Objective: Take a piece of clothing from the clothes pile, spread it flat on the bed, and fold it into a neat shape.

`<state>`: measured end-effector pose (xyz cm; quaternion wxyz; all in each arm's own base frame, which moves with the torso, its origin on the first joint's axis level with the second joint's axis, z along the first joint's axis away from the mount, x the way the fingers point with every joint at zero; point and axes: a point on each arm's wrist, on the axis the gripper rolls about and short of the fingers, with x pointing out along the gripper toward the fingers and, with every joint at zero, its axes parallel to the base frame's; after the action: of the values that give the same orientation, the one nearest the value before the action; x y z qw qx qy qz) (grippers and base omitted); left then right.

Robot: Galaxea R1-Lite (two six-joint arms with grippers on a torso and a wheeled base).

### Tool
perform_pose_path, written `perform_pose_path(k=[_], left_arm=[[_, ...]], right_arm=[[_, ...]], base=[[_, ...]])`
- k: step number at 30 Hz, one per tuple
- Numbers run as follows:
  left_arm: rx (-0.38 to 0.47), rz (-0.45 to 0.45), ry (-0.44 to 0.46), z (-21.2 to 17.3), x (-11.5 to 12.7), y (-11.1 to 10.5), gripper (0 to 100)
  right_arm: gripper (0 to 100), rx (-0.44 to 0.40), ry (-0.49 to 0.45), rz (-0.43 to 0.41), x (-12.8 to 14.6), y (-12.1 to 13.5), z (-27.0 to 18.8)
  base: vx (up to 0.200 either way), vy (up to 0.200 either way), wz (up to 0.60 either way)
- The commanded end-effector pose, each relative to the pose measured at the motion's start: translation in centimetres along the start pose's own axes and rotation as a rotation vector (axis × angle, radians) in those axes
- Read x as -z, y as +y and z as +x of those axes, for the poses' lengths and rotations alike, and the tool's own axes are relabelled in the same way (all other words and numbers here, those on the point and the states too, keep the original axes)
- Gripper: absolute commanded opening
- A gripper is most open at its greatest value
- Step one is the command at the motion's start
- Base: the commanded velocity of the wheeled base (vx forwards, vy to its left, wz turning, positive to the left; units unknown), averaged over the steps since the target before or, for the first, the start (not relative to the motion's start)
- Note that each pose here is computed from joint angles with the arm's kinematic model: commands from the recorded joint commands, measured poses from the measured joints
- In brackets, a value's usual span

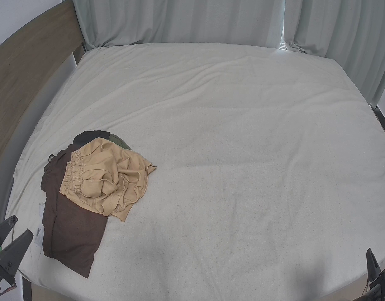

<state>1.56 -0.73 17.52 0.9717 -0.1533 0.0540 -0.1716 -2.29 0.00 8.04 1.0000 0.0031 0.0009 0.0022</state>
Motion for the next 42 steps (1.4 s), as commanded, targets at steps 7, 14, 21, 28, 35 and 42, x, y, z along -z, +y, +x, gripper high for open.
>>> perform_pose_path(k=[7,14,21,28,35,42], left_arm=[[-0.056,-0.039,0.062,5.2,-3.6,0.5,100],[-0.063,-0.053,0.097,7.8,-3.7,1.3,100],[0.018,-0.079,0.171,9.0,-3.4,1.7,100],[0.055,-0.124,0.2,10.7,-4.1,3.9,100],[0.055,-0.159,0.245,12.0,-3.6,5.0,100],[0.057,-0.156,0.251,13.5,-3.4,5.8,100]], right_arm=[[100,-0.003,0.003,-0.002,0.5,0.0,0.0],[100,-0.003,0.003,-0.003,0.5,0.0,0.0],[100,-0.005,0.003,-0.005,0.5,0.0,0.0],[100,-0.005,0.003,-0.005,0.5,0.0,0.0],[100,-0.005,0.003,-0.006,0.5,0.0,0.0],[100,-0.005,0.003,-0.006,0.5,0.0,0.0]], base=[[0.0,0.0,0.0],[0.0,0.0,0.0],[0.0,0.0,0.0],[0.0,0.0,0.0],[0.0,0.0,0.0],[0.0,0.0,0.0]])
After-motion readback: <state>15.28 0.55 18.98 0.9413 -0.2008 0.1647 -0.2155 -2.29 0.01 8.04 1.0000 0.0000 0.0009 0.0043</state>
